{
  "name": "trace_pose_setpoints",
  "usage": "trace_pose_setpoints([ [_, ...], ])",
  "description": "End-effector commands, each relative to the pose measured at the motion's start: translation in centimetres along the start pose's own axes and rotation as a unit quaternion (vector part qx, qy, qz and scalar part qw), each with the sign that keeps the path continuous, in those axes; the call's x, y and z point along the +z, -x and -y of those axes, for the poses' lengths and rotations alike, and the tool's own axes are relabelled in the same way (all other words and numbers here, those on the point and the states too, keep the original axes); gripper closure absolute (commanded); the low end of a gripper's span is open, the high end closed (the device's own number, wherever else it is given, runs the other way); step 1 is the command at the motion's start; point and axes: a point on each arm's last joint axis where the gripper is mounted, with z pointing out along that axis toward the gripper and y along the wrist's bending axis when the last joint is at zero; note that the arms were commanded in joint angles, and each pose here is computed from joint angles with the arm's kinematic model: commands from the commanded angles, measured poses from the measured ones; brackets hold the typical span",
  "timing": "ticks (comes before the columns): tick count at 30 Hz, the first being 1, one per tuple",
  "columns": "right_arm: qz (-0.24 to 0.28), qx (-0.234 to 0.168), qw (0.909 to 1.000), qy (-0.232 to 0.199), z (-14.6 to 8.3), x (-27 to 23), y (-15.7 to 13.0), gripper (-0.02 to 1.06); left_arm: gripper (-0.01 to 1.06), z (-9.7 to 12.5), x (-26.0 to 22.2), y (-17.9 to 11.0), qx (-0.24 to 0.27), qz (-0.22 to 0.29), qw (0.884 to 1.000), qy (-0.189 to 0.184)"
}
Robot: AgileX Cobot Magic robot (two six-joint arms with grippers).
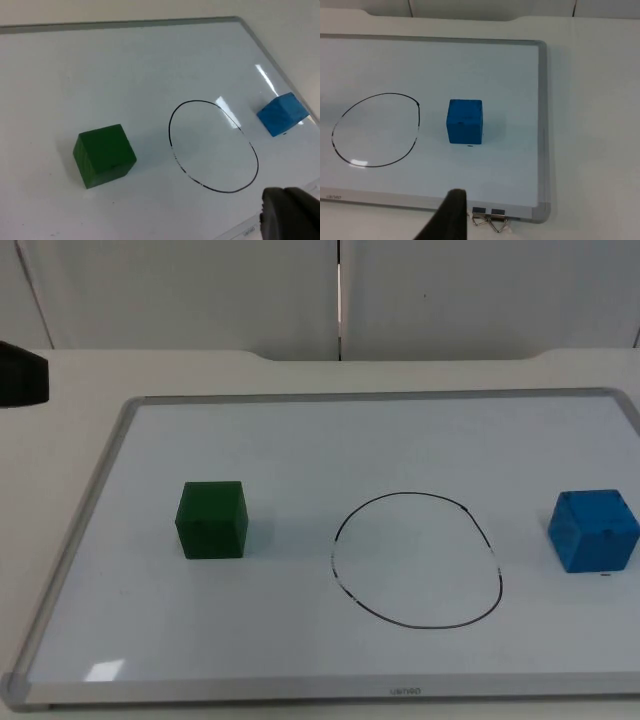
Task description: Push the two cubes into the marked area.
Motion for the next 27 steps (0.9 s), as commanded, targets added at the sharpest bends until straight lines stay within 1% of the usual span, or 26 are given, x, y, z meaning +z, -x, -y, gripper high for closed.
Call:
trace_pose_setpoints([
  [1,0.000,0.002,1.0000,-0.002,0.0,0.1,-0.1,-0.01,1.05,-0.1,0.3,0.3,-0.011,0.007,1.000,-0.006],
  [5,0.000,0.002,1.0000,-0.002,0.0,0.1,-0.1,-0.01,1.05,-0.5,0.8,0.6,-0.023,0.015,1.000,-0.008],
  [10,0.000,0.002,1.0000,-0.002,0.0,0.1,-0.1,-0.01,1.05,-0.6,2.3,0.7,-0.008,0.014,1.000,-0.004],
  [12,0.000,0.002,1.0000,-0.002,0.0,0.1,-0.1,-0.01,1.05,-0.4,3.6,0.5,0.004,0.006,1.000,0.015],
  [13,0.000,0.002,1.0000,-0.002,0.0,0.1,-0.1,-0.01,1.05,-0.3,3.9,0.4,0.007,0.002,1.000,0.016],
  [14,0.000,0.002,1.0000,-0.002,0.0,0.1,-0.1,-0.01,1.05,-0.3,4.8,0.2,0.016,-0.003,0.999,0.035],
  [15,0.000,0.002,1.0000,-0.002,0.0,0.1,-0.1,-0.01,1.05,-0.3,4.8,0.2,0.016,-0.003,0.999,0.035],
  [17,0.000,0.002,1.0000,-0.002,0.0,0.1,-0.1,-0.01,1.05,0.2,6.1,-0.3,0.031,-0.017,0.998,0.050],
  [18,0.000,0.002,1.0000,-0.002,0.0,0.1,-0.1,-0.01,1.05,0.2,6.6,-0.5,0.035,-0.020,0.997,0.060],
  [19,0.000,0.002,1.0000,-0.002,0.0,0.1,-0.1,-0.01,1.05,0.1,7.2,-0.6,0.038,-0.022,0.996,0.079],
  [20,0.000,0.002,1.0000,-0.002,0.0,0.1,-0.1,-0.01,1.05,0.1,7.2,-0.6,0.038,-0.022,0.996,0.079],
  [23,0.000,0.002,1.0000,-0.001,0.0,0.1,-0.1,-0.01,1.05,-0.5,8.8,-1.0,0.031,-0.021,0.990,0.138],
  [24,0.000,0.002,1.0000,-0.001,0.0,0.1,-0.1,-0.01,1.05,-0.7,9.3,-1.1,0.034,-0.025,0.988,0.149],
  [27,0.000,0.002,1.0000,-0.001,0.0,0.1,-0.1,-0.01,1.05,-0.8,10.2,-1.1,0.029,-0.039,0.988,0.146],
])
